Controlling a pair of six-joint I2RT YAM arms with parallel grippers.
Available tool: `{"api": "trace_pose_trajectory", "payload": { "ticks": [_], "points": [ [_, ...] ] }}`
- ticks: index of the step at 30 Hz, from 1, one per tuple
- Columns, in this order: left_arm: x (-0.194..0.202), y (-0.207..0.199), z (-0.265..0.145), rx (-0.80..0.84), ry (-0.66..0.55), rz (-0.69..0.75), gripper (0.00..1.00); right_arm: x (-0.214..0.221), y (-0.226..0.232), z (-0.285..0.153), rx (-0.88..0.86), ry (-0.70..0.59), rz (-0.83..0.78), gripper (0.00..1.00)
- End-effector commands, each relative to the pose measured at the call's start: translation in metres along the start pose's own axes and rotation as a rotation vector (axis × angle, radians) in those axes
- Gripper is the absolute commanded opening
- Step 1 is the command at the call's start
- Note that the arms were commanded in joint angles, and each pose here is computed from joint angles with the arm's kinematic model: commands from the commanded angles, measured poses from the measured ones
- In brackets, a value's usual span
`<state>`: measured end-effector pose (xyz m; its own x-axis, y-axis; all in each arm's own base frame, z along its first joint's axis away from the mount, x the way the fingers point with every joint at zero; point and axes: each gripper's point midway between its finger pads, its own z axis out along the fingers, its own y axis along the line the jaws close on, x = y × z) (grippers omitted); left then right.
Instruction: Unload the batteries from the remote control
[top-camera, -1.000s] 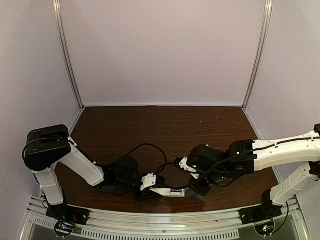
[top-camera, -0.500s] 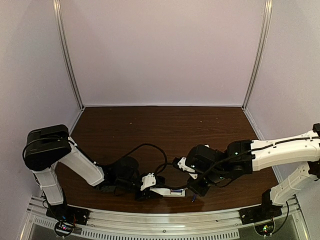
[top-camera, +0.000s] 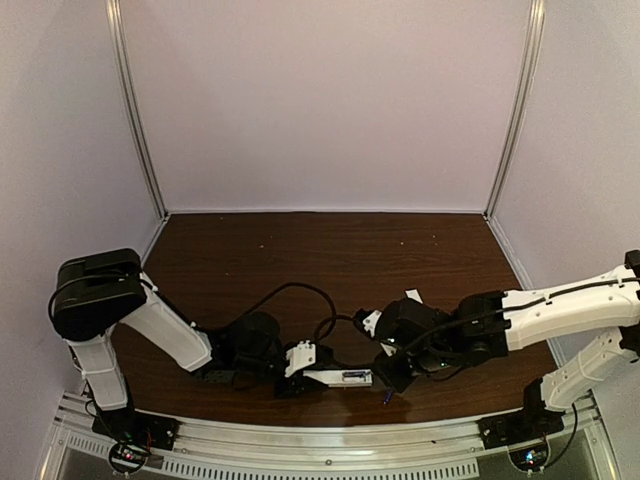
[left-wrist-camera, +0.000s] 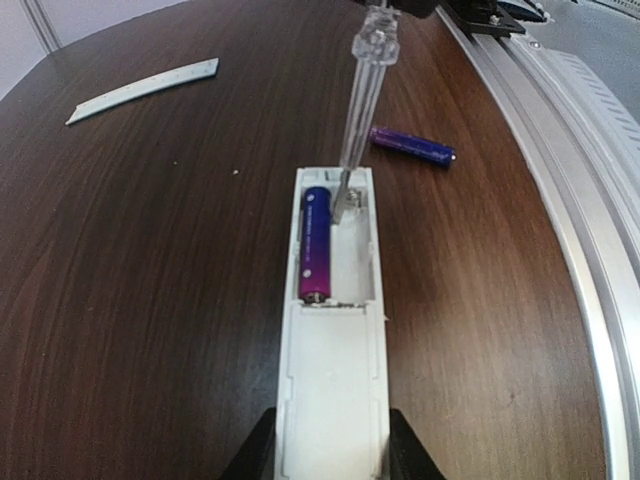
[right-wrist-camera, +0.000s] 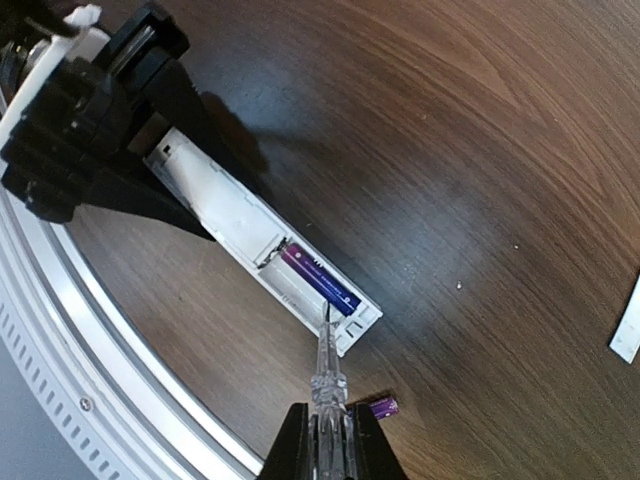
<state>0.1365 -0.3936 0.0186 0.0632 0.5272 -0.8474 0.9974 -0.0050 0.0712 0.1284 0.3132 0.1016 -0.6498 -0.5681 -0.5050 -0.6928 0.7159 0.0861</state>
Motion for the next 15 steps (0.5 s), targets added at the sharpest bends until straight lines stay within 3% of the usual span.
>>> {"api": "trace_pose_trajectory", "payload": {
  "ticks": [1, 15],
  "points": [
    [-0.01, 0.012, 0.008, -0.046, -0.026, -0.038, 0.0, -0.004, -0.019, -0.003, 0.068, -0.117, 0.176, 0.0],
    [-0.01, 0.035, 0.012, -0.263, -0.018, -0.023, 0.0, -0.008, 0.003, 0.007, -0.011, -0.346, 0.372, 0.0]
  ]
}}
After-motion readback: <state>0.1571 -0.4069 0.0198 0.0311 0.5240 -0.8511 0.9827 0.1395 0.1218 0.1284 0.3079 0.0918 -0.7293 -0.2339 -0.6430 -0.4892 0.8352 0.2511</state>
